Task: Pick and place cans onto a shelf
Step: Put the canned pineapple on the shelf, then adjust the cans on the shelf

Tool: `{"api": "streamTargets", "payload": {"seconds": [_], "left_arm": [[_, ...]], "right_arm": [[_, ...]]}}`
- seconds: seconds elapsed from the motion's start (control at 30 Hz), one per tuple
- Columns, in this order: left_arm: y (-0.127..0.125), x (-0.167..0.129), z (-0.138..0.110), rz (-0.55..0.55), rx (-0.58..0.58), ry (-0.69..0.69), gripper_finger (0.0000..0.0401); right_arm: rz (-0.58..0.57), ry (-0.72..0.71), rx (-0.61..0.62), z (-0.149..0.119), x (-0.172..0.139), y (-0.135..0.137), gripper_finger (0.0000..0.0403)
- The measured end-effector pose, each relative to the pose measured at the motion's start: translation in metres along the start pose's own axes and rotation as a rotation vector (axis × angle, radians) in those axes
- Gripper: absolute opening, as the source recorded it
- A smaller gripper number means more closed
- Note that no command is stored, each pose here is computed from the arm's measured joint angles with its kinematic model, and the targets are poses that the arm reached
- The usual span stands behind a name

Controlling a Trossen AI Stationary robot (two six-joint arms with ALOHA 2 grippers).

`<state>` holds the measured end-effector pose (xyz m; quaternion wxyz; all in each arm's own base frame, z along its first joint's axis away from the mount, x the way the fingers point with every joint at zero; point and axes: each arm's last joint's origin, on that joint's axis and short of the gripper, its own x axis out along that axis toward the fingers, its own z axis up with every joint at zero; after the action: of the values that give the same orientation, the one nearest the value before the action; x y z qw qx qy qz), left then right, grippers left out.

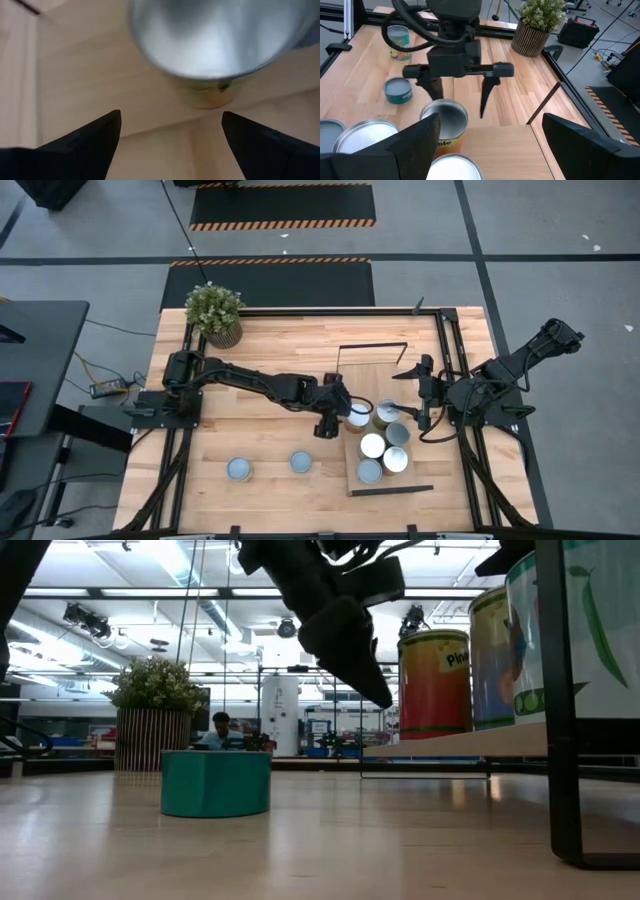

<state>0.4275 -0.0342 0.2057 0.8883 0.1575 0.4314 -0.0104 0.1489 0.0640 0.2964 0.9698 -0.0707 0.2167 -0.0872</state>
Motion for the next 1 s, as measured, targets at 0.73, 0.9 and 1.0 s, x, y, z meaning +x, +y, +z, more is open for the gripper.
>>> {"api": "streamTargets", "payload": {"seconds": [0.73,0.9,1.0], "left_arm": [[-0.002,-0.002,0.015,0.044,-0.049,-0.144,0.0302],[-0.003,-0.002,0.013,0.036,-0.073,-0.117,0.0302],[-0.003,-0.002,0.011,0.032,-0.084,-0.097,0.0302]], "right_arm": [[0.006,0.029,0.029,-0.002,-0.001,-0.001,0.0357],[-0.012,0.139,0.112,0.005,-0.015,-0.011,0.0357],[-0.025,0.226,0.153,0.007,-0.02,-0.018,0.0357]]}}
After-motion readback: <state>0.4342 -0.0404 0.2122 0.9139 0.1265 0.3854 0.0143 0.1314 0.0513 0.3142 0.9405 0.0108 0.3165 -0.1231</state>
